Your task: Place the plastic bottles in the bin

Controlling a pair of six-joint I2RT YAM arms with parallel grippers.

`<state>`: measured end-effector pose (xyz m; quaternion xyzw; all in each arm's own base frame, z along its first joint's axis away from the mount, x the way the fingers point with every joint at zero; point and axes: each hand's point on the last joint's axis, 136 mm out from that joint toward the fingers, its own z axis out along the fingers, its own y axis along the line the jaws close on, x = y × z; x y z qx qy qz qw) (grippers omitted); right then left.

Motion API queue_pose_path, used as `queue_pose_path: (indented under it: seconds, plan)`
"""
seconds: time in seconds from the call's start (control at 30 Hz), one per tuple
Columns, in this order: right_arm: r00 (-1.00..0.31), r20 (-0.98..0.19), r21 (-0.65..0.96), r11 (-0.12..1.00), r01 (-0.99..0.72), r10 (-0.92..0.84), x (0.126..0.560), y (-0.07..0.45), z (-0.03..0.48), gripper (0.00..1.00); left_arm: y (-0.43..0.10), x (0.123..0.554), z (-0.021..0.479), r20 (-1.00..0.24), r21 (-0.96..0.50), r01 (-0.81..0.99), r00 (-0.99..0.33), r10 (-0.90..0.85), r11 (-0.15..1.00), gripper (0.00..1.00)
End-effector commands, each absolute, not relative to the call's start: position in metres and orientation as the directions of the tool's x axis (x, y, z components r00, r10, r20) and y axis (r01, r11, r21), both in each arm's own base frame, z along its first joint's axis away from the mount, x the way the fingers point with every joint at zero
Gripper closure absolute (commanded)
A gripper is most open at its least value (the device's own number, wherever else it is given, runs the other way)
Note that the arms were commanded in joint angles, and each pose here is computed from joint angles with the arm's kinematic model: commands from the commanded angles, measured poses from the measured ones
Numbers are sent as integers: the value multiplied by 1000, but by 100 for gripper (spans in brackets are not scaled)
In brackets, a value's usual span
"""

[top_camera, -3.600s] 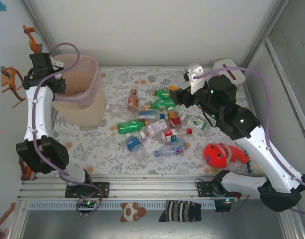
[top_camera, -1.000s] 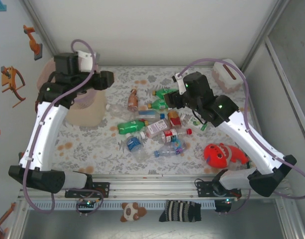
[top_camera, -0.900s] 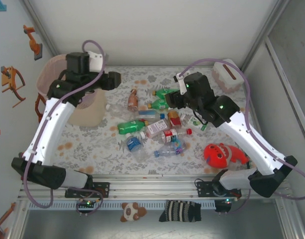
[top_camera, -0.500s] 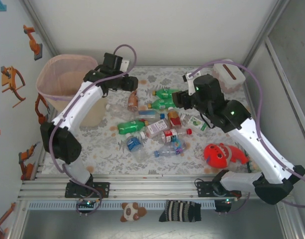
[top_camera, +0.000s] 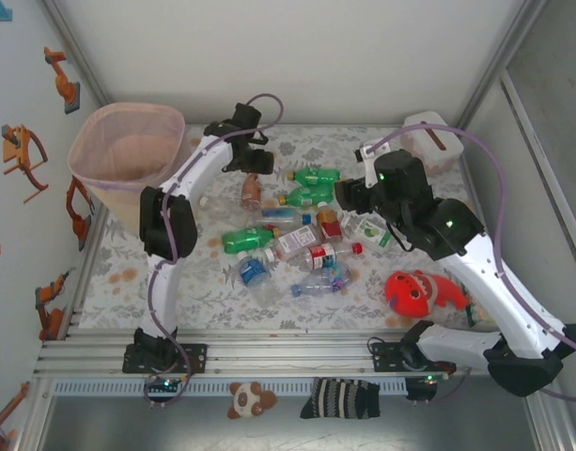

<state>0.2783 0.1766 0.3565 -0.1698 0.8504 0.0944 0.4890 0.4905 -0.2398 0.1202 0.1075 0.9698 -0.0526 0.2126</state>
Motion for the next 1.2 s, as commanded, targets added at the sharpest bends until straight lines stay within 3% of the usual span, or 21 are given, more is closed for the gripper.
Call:
queue_pose_path:
  seconds: [0.0,0.27,0.5,0.87,1.17]
  plan:
    - [-470,-865,-6,941,-340,-175,276,165,356,29,-221,481,103,-323,-31,161,-936,142,987,21]
    - [-481,-857,-11,941,-338,-183,277,166,350,29,-227,466,56,-179,-104,119,-979,99,987,21]
    - [-492,-851,0,937,-349,-183,277,169,346,29,-222,458,39,-125,-74,111,-987,101,991,26]
    - [-491,-851,-3,938,-347,-185,275,167,345,29,-224,455,49,-137,-77,130,-983,119,989,44]
    - [-490,-851,-11,939,-344,-189,274,165,344,29,-228,463,87,-219,-96,149,-968,125,984,47]
